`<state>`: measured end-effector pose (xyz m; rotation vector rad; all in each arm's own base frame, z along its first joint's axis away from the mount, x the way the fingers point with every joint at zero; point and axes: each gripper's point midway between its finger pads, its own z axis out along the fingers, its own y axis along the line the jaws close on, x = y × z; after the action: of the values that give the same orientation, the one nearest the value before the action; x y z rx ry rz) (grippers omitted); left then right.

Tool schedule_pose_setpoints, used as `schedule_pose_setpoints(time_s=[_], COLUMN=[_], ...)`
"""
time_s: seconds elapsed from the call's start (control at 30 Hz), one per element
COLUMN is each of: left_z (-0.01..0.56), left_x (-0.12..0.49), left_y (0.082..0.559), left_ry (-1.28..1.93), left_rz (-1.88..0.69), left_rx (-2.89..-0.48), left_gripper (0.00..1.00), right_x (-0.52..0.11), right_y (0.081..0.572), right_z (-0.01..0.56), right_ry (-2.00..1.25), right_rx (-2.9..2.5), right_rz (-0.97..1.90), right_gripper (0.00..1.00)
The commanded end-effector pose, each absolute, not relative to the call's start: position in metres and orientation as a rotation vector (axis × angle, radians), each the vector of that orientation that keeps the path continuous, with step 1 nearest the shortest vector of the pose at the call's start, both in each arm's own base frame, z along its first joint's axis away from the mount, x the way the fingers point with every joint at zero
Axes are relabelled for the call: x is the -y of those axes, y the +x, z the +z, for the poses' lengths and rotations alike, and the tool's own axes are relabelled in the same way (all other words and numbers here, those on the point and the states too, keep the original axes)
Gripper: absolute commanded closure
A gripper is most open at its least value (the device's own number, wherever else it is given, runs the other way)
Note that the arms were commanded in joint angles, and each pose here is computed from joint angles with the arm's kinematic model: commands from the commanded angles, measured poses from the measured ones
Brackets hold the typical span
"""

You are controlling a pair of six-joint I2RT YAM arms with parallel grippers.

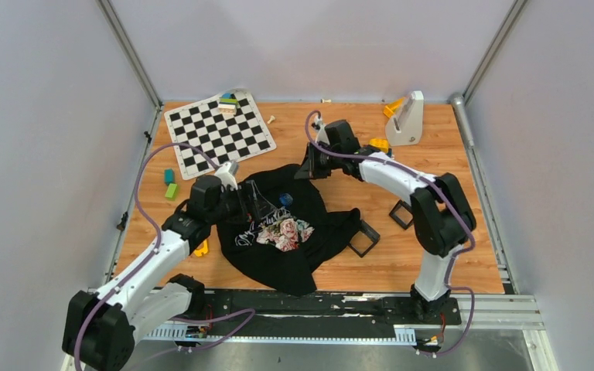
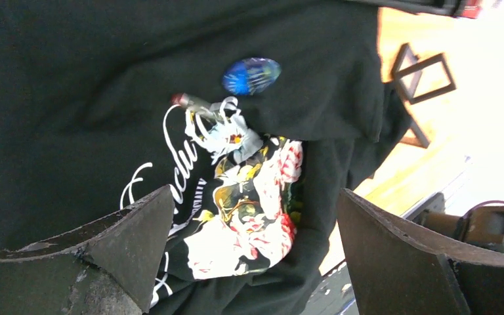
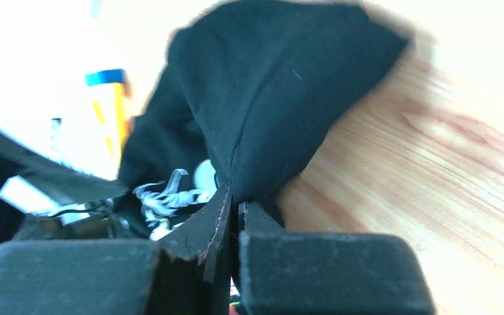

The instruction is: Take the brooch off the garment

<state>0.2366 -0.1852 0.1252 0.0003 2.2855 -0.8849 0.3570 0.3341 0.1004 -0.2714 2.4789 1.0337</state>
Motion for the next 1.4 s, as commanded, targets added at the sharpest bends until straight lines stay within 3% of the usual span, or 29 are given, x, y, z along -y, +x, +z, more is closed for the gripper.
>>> schedule_pose_setpoints(time_s=[0.0,0.13,0.27,0.33,0.63,0.77,0.83,1.07,1.2,1.37], left_z=[0.153,0.166,0.174,0.179,0.186,0.186,0.191,0.199,0.181,0.148], left_x=[0.182,0.197,0.212,0.217,0.226,0.233,0.236,0.229,0.223,0.212], left_y=[0.246,0.244,0.242,0.242,0.245,0.243,0.239,0.237,0.236,0.233], left_ry=[-0.099,-0.026,0.059,0.064,0.018,-0.136,-0.202,-0.336,-0.531,-0.75], left_rz=[-0.946,-1.052,-1.162,-1.205,-1.163,-1.274,-1.341,-1.35,-1.379,-1.403], left_rx=[-2.162,-2.125,-2.084,-2.066,-2.054,-2.045,-1.995,-1.946,-1.97,-1.938], left_gripper=[0.0,0.05,0.28,0.31,0.34,0.24,0.24,0.28,0.44,0.44], right_x=[-0.344,-0.342,-0.339,-0.339,-0.334,-0.335,-0.338,-0.345,-0.342,-0.342], right_y=[0.354,0.344,0.337,0.334,0.325,0.32,0.317,0.31,0.311,0.313], right_z=[0.216,0.241,0.255,0.259,0.265,0.263,0.263,0.266,0.267,0.265], right_ry=[-0.358,-0.379,-0.365,-0.353,-0.295,-0.287,-0.293,-0.305,-0.288,-0.263], right_rx=[-2.172,-2.141,-2.141,-2.149,-2.198,-2.21,-2.215,-2.204,-2.196,-2.2], right_rz=[1.169,1.202,1.224,1.235,1.215,1.193,1.192,1.175,1.146,1.142], right_gripper=[1.0,1.0,1.0,1.0,1.0,1.0,1.0,1.0,1.0,1.0])
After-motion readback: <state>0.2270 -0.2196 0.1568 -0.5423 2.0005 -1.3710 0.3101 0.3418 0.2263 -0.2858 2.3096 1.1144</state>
